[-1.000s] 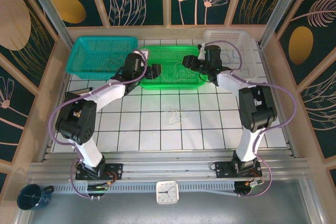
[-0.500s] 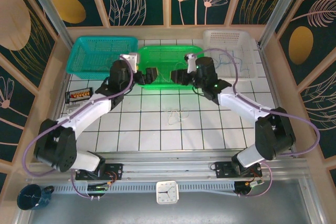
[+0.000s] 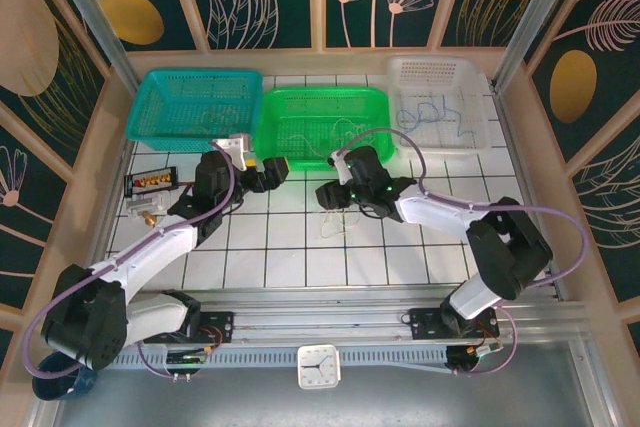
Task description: Untangle the cables
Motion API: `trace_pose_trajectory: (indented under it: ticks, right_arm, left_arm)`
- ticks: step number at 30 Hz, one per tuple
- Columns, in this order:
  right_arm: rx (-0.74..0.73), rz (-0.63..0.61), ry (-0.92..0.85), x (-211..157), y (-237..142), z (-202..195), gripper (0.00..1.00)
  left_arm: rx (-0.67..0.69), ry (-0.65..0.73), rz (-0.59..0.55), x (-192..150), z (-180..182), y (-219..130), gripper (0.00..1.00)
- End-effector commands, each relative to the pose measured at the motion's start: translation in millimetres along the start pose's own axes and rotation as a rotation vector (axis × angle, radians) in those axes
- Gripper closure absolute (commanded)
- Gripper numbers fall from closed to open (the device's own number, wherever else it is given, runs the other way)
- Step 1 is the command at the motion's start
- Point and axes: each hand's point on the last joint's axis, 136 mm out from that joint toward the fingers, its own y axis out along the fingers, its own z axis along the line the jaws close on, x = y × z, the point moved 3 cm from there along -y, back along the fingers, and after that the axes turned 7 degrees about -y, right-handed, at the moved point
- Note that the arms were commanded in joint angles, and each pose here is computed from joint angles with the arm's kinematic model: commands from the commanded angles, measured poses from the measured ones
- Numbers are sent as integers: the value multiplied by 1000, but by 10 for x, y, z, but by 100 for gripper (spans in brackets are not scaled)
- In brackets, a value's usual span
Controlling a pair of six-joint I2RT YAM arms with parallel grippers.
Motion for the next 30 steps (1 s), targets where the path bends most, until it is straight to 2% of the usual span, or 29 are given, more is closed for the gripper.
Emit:
trace_pose_trajectory:
  ticks: [1,13,16,18,22,24,30]
  right_arm:
    - [0,61,-44,-190,114,47,43]
    - [26,146,-40,-539,251,118,43]
    - [31,151,-36,-571,291,116,45]
    - [34,159,-36,-600,316,114,54]
    - [33,155,-42,-559,317,112,88]
    - [34,140,-46,-486,278,118,99]
    - [76,25,-12,-132,-19,125,100]
  left_arm:
    - [-45,-21,-38,85,-73,-34,1]
    - [-39,-31,-44,96,-64,-29,1]
    - [-30,-37,-48,104,-54,-25,1]
    - [-28,-41,-52,117,-54,-22,1]
    - [-34,-55,-54,140,-76,-6,1]
    - [-42,-61,-58,149,-90,-14,1]
    - [-139,-92,-86,162,-205,-80,1]
